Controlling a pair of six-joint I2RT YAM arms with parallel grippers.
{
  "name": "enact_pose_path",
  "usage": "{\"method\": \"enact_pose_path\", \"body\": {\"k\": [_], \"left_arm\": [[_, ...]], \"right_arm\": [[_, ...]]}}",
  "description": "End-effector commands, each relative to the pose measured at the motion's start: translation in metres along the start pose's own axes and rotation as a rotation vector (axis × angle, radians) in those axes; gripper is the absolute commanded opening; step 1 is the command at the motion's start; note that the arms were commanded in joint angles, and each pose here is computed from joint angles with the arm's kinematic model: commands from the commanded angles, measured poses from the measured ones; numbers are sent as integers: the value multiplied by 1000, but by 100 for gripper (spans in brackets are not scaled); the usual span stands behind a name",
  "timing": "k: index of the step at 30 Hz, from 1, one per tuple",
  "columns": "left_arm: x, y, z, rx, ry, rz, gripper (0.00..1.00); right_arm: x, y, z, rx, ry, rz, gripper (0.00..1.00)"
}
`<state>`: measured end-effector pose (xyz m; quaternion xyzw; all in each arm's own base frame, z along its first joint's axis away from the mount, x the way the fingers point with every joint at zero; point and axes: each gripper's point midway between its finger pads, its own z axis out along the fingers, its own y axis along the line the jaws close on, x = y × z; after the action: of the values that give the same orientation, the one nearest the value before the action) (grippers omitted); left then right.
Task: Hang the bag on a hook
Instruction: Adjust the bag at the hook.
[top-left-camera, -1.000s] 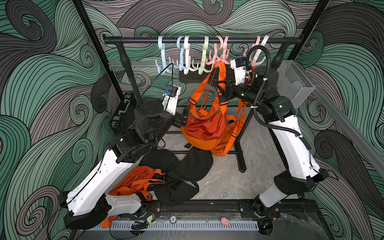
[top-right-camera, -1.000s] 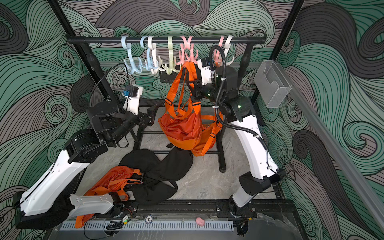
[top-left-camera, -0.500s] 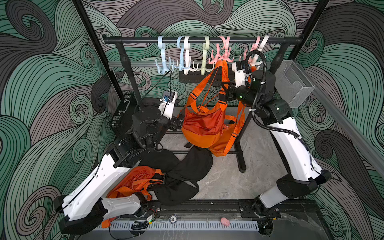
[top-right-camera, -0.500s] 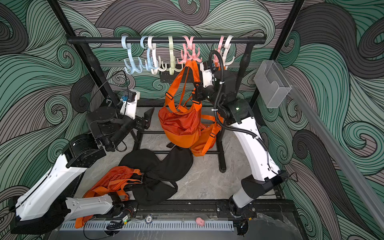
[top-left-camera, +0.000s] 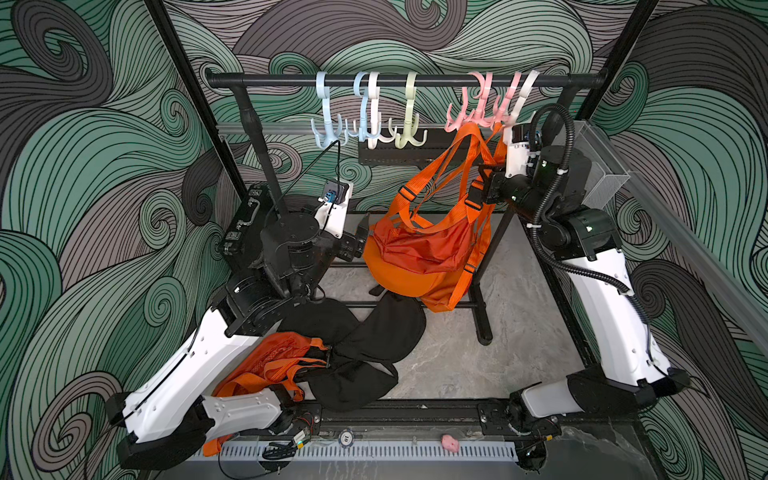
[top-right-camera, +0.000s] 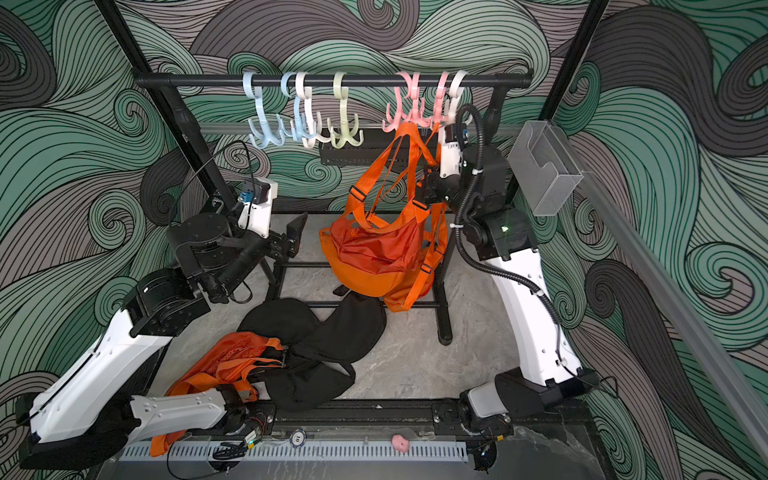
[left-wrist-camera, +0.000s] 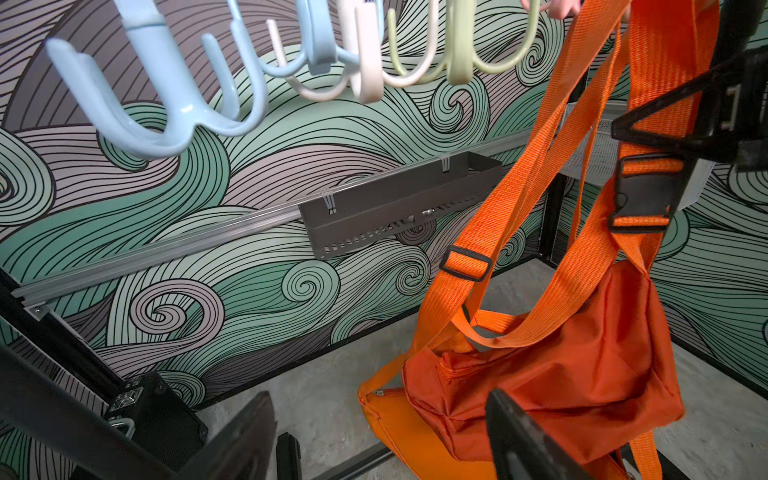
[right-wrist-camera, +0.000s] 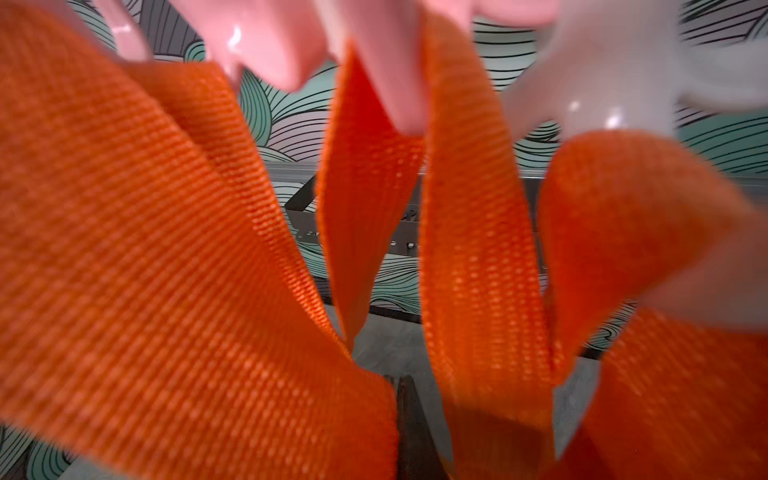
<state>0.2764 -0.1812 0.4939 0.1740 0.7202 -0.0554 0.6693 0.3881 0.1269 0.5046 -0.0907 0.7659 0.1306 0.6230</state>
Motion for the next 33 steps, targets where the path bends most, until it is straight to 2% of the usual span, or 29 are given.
{"method": "enact_pose_path", "body": {"k": [1,6,7,10,12,18,24,26,29,33], "left_arm": [[-6,7,-4,-28,-31,5,81],[0,7,-2,-43,-20,20,82],[2,8,-2,-45,-18,23,82],[6,10,-3,-58,-7,30,82],[9,11,-3,-65,-3,35,82],[16,17,-5,-95,8,51,83],[32,35,-10,-186,11,46,88],[45,41,-9,-228,28,41,90],[64,52,-10,-276,52,21,94],[88,71,-18,-358,51,-27,97]], "right_arm": [[3,-16,-14,59,7,6,0],[5,-1,-16,-31,13,22,1],[5,3,-17,-57,16,24,6],[1,9,-25,-86,-4,33,30],[-5,12,-35,-97,-32,35,42],[-16,28,-69,-137,-95,20,57],[-26,51,-114,-96,-196,-100,64],[-8,78,-112,-163,-167,-139,64],[42,127,-103,-277,-94,-180,65],[143,187,-82,-418,93,-202,66]]}}
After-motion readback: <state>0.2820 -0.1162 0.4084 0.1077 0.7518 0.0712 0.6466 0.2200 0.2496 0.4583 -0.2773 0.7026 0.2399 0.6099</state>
